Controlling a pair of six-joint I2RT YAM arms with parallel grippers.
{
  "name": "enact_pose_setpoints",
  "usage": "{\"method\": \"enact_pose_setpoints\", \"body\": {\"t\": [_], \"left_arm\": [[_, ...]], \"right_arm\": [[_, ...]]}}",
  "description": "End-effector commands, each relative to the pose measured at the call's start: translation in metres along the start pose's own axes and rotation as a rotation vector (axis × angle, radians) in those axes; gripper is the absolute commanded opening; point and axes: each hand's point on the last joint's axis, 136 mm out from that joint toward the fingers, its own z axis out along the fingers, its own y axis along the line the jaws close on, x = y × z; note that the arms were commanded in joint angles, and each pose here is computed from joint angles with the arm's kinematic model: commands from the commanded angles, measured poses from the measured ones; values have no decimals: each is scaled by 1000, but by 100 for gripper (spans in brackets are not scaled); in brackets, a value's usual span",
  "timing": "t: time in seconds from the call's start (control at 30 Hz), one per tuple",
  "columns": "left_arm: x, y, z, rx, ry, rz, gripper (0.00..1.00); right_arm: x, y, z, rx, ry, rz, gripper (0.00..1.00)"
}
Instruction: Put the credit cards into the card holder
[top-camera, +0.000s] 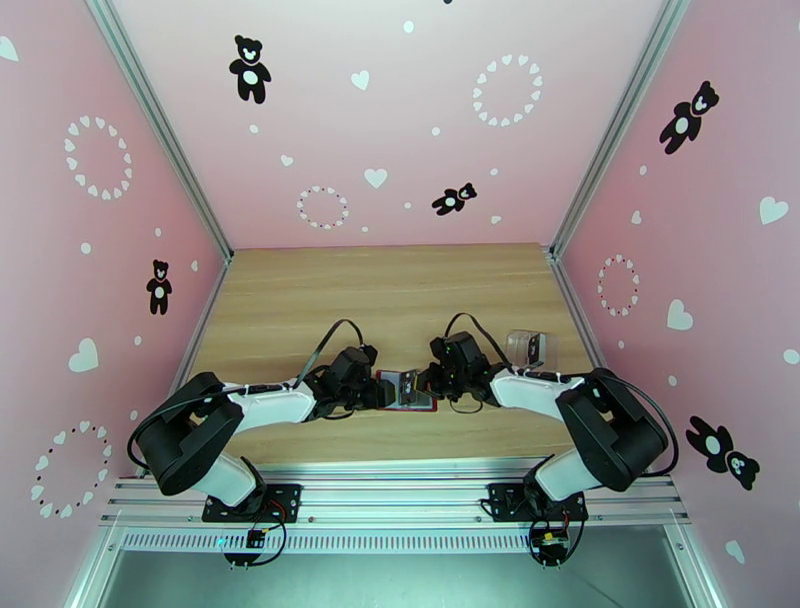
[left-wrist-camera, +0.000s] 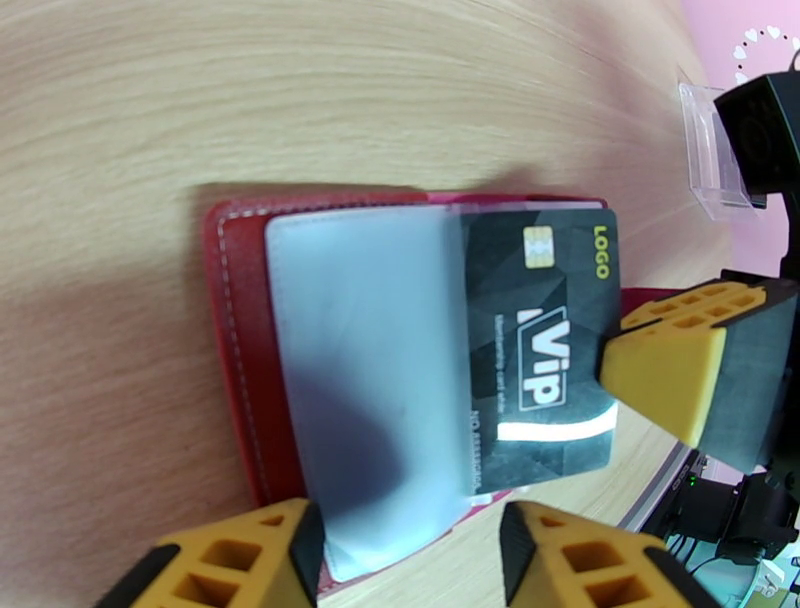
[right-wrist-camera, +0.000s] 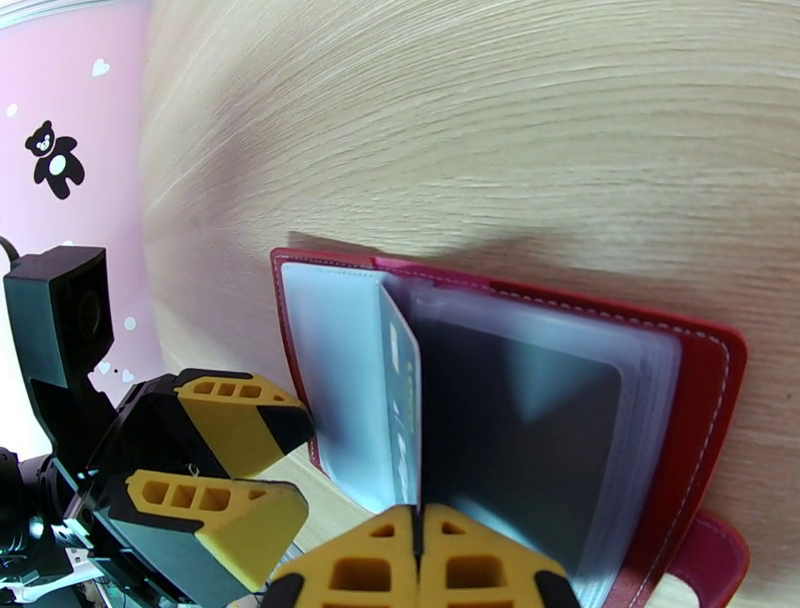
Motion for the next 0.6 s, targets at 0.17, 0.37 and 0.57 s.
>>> {"method": "enact_pose_setpoints", "body": {"t": [0.17, 0.37, 0.57], "left_arm": [[0, 10, 1, -37, 4, -2, 53], [0, 10, 2, -38, 4, -2, 52], [0, 9, 1, -39, 3, 0, 52]], "right_arm": [[9, -12, 7, 35, 27, 22, 0], [14, -14, 9, 45, 45, 18, 0], [16, -16, 12, 57, 61, 13, 7]]}}
